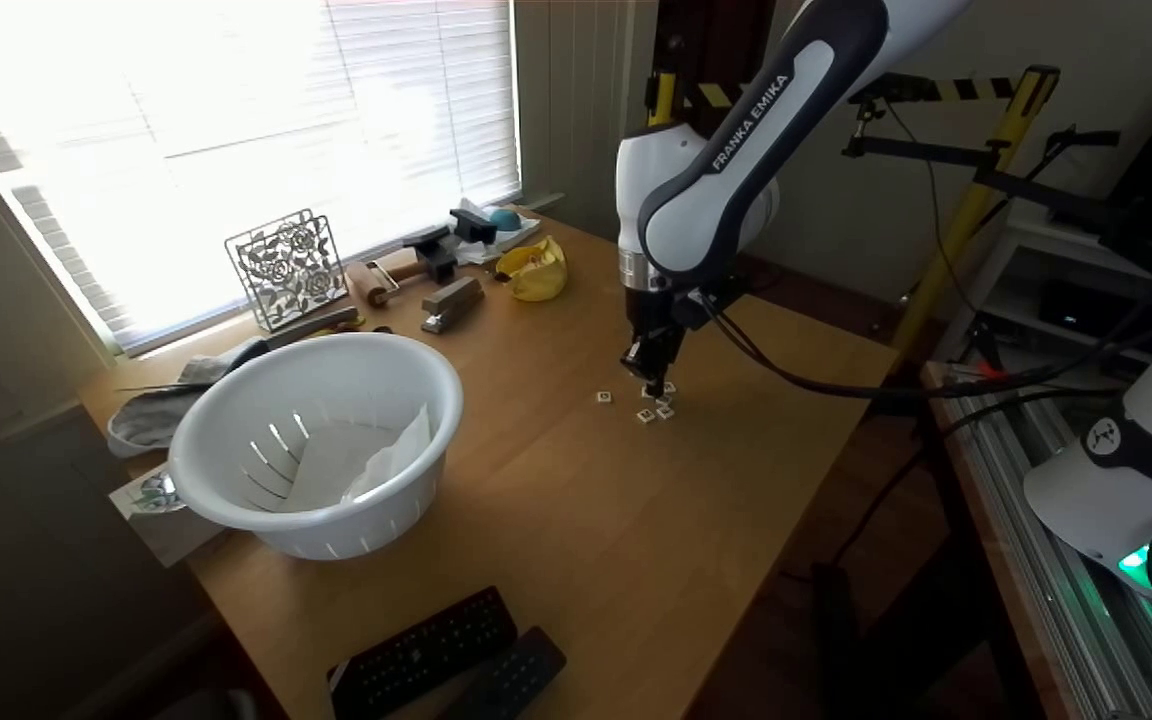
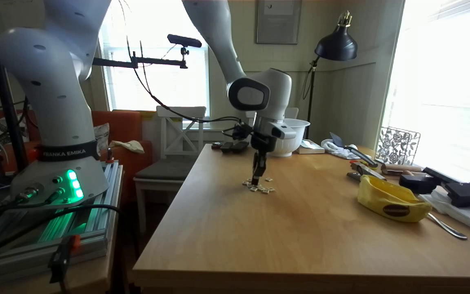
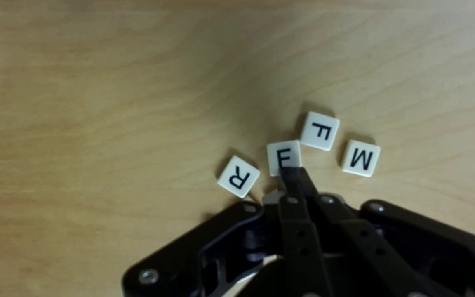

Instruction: Move some of the letter tiles to the left

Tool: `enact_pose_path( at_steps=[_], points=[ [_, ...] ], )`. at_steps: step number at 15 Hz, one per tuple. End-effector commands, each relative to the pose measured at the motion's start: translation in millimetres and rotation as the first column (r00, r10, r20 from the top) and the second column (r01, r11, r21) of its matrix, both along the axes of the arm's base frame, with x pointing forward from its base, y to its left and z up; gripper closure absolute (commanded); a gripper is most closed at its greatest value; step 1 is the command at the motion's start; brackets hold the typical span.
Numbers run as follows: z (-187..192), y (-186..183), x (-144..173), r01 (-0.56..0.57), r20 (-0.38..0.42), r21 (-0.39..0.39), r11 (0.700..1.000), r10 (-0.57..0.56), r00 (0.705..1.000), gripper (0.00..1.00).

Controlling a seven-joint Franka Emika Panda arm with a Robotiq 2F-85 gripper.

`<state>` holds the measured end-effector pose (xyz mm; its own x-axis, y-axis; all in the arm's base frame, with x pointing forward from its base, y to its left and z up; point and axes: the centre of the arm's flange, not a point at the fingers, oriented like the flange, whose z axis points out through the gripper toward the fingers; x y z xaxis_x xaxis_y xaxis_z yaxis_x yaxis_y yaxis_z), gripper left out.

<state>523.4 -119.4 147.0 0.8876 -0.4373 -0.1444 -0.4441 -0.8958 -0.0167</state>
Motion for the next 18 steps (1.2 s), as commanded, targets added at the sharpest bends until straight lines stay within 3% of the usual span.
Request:
enact_pose_path(
  at_steps=[1, 18],
  points=[
    [-4.4, -5.4, 4.6, -0.012, 0.011, -0.008, 1.0, 0.012, 1.0, 1.0],
    [-8.0, -10.5, 37.2, -0.033, 0.064, 0.024, 0.999, 0.031, 0.997, 1.0]
  ],
)
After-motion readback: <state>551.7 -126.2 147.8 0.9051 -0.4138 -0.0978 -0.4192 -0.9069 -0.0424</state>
